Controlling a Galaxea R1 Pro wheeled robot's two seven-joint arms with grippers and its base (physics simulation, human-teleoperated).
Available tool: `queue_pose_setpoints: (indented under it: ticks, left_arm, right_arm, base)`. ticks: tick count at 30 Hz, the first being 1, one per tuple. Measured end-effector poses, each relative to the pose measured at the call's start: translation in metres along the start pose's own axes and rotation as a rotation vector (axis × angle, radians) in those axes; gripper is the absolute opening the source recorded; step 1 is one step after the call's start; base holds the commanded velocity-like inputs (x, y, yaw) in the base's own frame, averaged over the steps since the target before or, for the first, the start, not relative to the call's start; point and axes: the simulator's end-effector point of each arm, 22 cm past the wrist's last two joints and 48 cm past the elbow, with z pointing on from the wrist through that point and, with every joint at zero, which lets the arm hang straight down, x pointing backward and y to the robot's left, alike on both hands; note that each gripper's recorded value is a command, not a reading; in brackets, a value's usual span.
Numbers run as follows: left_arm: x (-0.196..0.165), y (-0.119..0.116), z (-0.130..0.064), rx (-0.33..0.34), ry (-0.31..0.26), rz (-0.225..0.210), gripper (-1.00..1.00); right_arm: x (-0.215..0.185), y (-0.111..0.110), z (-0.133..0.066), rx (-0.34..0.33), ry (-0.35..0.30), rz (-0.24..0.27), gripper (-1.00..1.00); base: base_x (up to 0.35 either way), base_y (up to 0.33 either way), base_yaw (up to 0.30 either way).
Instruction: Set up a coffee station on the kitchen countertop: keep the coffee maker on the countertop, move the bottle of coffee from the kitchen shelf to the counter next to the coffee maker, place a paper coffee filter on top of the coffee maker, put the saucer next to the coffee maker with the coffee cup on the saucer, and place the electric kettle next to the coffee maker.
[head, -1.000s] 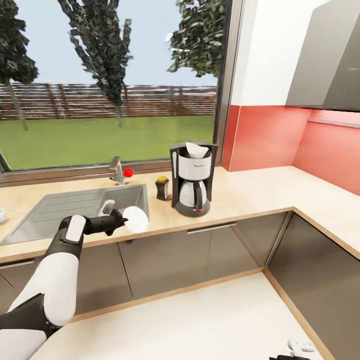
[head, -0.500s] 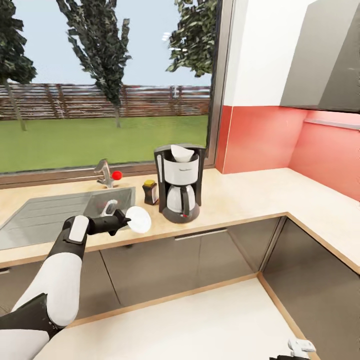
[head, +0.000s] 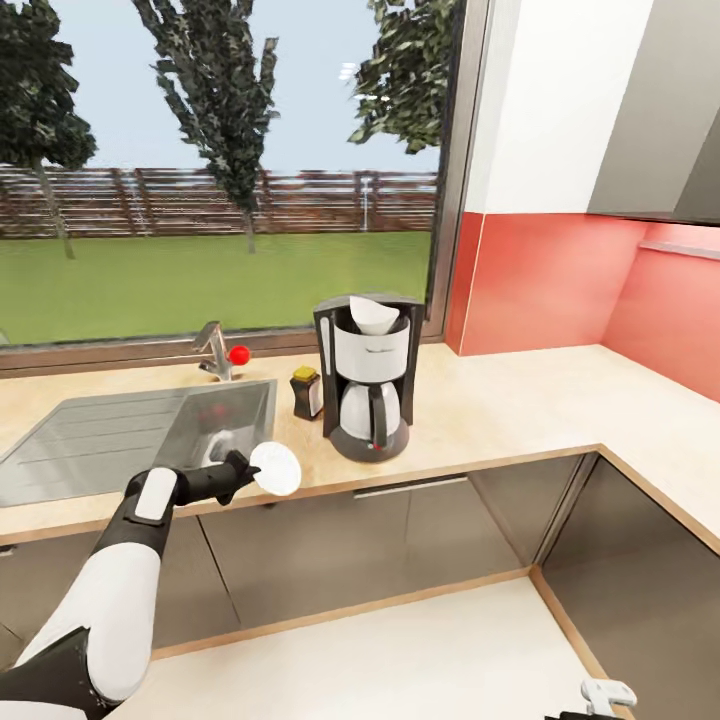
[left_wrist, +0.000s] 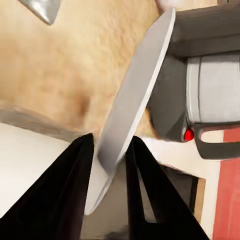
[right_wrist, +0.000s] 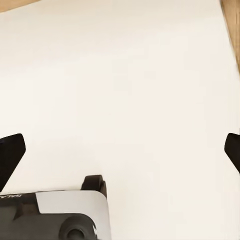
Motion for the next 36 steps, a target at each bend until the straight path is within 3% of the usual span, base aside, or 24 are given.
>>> queue_pose_setpoints:
  ticks: [4, 13, 28, 29, 36]
  left_arm:
    - [0.005, 0.023, -0.001, -0.029, 0.004, -0.003, -1.0]
    - [0.036, 0.033, 0.004, -0.015, 0.069, -0.076, -1.0]
    - [0.02, 0.0, 0.004, 0.03, 0.059, -0.092, -1.0]
    - [0.011, -0.004, 0.003, -0.004, 0.048, -0.081, -1.0]
    - [0.011, 0.001, 0.002, -0.012, 0.041, -0.089, -1.0]
  right_arm:
    - [0.001, 0.001, 0.001, 0.018, 0.002, -0.002, 1.0]
    - [0.002, 0.02, 0.004, -0.015, 0.001, 0.002, 1.0]
    - [0.003, 0.017, 0.004, -0.009, 0.002, 0.001, 1.0]
    - [0.003, 0.016, 0.003, -0.009, 0.002, 0.001, 1.0]
    - [0.007, 0.014, 0.003, -0.005, 0.008, 0.0, 1.0]
  base:
    - [0.0, 0.0, 0.0]
    - [0.0, 0.0, 0.0]
    - [0.0, 0.0, 0.0]
    - [0.0, 0.0, 0.0]
    - [0.0, 0.0, 0.0]
